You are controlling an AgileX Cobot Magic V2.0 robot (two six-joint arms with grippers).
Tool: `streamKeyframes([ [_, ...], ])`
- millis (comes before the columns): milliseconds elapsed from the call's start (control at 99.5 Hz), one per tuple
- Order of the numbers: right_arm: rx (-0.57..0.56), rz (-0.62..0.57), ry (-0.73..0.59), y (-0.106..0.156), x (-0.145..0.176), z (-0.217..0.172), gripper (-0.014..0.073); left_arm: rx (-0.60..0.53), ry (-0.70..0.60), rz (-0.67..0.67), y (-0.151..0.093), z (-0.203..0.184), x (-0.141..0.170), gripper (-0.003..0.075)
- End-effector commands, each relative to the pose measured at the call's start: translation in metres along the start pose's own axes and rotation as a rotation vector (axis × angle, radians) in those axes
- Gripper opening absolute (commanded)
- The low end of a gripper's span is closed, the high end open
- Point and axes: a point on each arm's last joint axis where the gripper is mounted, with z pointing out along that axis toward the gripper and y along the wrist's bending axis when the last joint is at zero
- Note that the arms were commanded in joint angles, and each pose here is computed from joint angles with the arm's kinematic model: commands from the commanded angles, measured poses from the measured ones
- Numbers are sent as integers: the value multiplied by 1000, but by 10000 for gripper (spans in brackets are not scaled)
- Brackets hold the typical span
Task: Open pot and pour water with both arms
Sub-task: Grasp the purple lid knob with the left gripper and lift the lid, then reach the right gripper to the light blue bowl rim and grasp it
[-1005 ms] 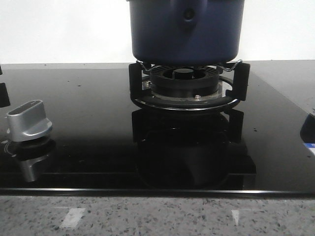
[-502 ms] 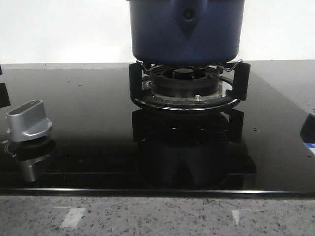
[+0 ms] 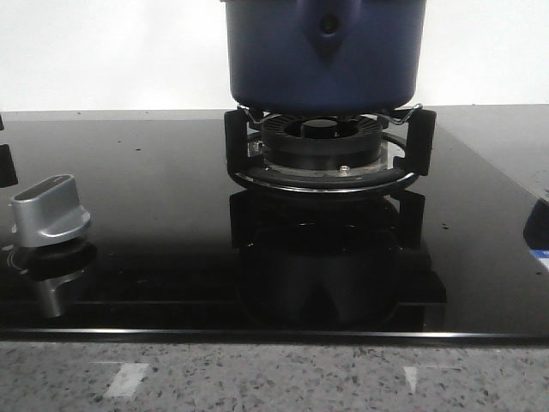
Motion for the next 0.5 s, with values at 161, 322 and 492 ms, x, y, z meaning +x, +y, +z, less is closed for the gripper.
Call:
streamKeyframes([
  [161, -3, -7, -66, 1, -15, -2, 435, 17, -121, 5, 7, 9, -25, 550],
  [322, -3, -7, -64, 1, -15, -2, 435, 47, -123, 1, 11, 20, -22, 549],
  [492, -3, -7, -64, 1, -15, -2, 435, 66, -119, -5, 15, 31, -17, 549],
])
